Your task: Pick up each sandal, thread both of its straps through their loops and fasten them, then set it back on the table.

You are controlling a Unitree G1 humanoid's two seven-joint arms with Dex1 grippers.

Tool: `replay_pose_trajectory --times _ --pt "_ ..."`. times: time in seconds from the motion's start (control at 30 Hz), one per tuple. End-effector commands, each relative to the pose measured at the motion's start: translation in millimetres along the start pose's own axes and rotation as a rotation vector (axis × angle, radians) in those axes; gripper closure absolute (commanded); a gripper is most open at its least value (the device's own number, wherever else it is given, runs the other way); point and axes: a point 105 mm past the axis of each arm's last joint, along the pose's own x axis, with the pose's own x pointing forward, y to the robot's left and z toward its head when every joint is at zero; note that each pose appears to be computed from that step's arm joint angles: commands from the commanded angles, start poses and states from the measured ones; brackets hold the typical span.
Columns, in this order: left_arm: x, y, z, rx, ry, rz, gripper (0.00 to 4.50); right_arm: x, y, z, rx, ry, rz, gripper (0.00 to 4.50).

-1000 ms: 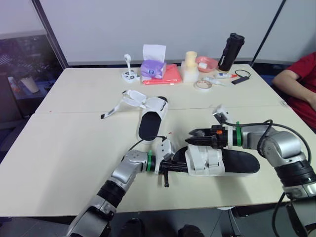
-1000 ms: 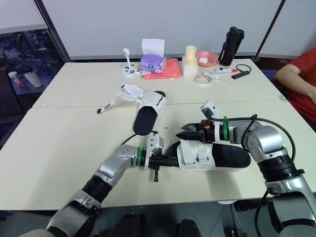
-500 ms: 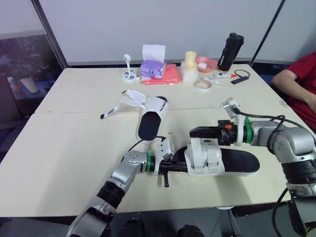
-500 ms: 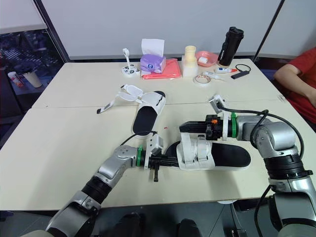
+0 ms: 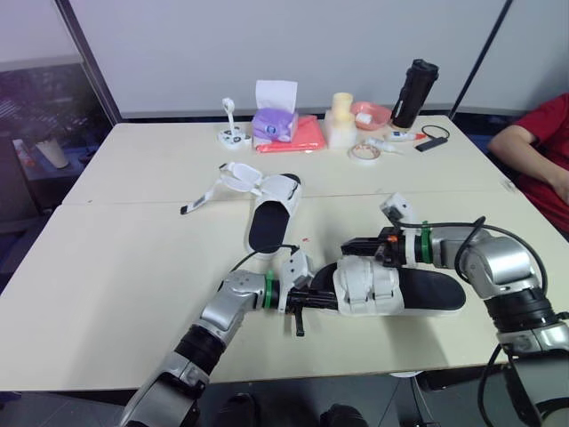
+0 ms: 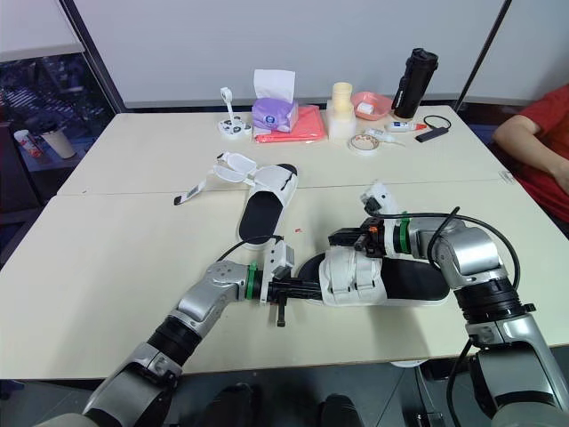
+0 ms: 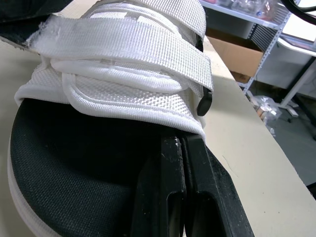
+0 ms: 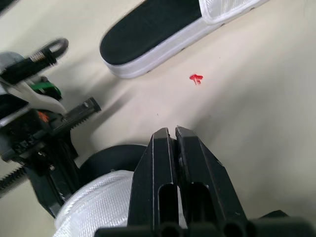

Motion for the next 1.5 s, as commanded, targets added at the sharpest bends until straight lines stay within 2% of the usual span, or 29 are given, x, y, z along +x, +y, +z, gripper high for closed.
replay_pose_trajectory --times 0.03,0.07,0.17,0.23,0.27,0.4,0.43,0.57,0.73,0.83,0.93,1.1,1.33,1.5 --pt "-8 3 -46 -0.1 0.153 0.067 4.5 -4 -14 -14 -0.032 0.089 -0.079 4.47" --pt "-8 3 -46 -0.1 0.152 0.068 4.5 -4 -14 -14 -0.037 0.093 -0.081 4.47" --pt "-8 3 -46 -0.101 0.15 0.069 4.5 -6 -11 -9 -0.057 0.073 -0.062 3.62" --pt "-8 3 -45 -0.102 0.148 0.069 4.5 -10 -2 0 -0.083 0.039 -0.009 2.72" --pt "-8 3 -45 -0.102 0.145 0.069 4.5 -13 -1 7 -0.089 0.011 -0.005 2.08" --pt "-10 2 -45 -0.104 0.141 0.068 4.5 -39 -28 35 -0.032 -0.129 -0.148 0.2" --pt "-11 1 -45 -0.104 0.14 0.067 4.5 -50 -32 39 0.015 -0.174 -0.166 0.09" --pt "-17 0 -34 -0.114 0.092 0.077 4.5 -85 -32 36 0.158 -0.268 -0.152 0.09" --pt "-38 4 -8 -0.058 0.024 0.145 4.5 -104 2 4 0.286 -0.234 -0.011 0.09" --pt "-49 -6 5 0.013 0.02 0.139 4.5 -104 23 -20 0.324 -0.143 0.041 0.09" --pt "-63 -13 18 0.082 0.028 0.146 4.5 -106 29 -32 0.362 -0.118 0.043 0.09" --pt "-86 -11 51 0.186 0.008 0.215 4.5 -103 31 -40 0.45 -0.159 0.067 0.09" --pt "-97 -18 87 0.223 -0.042 0.208 4.5 -86 34 -40 0.529 -0.193 0.144 0.09" --pt "-95 -25 96 0.23 -0.042 0.176 4.5 -70 39 -34 0.585 -0.217 0.239 0.09"
